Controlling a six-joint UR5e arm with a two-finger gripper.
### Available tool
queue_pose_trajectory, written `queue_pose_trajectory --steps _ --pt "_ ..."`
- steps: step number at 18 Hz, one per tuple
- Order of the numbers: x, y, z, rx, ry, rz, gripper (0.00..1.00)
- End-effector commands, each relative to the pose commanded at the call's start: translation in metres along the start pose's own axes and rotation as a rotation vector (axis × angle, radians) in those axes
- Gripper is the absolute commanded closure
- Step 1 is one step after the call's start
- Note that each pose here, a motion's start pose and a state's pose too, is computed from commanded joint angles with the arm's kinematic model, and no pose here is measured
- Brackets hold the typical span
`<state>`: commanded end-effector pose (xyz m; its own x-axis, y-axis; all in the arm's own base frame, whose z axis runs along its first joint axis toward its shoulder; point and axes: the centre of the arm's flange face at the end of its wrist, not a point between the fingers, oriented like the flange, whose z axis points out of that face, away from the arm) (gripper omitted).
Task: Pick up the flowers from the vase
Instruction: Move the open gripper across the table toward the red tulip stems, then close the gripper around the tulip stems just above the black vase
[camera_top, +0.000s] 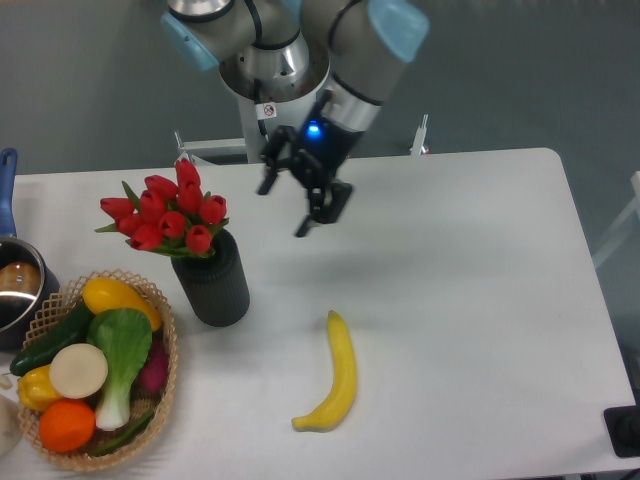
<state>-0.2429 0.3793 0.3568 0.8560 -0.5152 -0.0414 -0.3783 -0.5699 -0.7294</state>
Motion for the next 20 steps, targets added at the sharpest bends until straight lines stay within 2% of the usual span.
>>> queue_pose_trajectory --steps 5,14,15,18,20 --pt "0.007 -0.018 0.02 0.101 0.05 -0.018 0.0" --pt "-0.008 -0.01 0.036 0.197 0.081 -0.077 0.0" --pt "-0.008 -0.011 0.036 0.212 0.082 -0.086 0.13" --pt "-0.007 -0.009 0.038 0.222 0.087 -0.104 0.66" --pt "-0.004 -0.007 0.039 0.222 0.09 -0.114 0.95"
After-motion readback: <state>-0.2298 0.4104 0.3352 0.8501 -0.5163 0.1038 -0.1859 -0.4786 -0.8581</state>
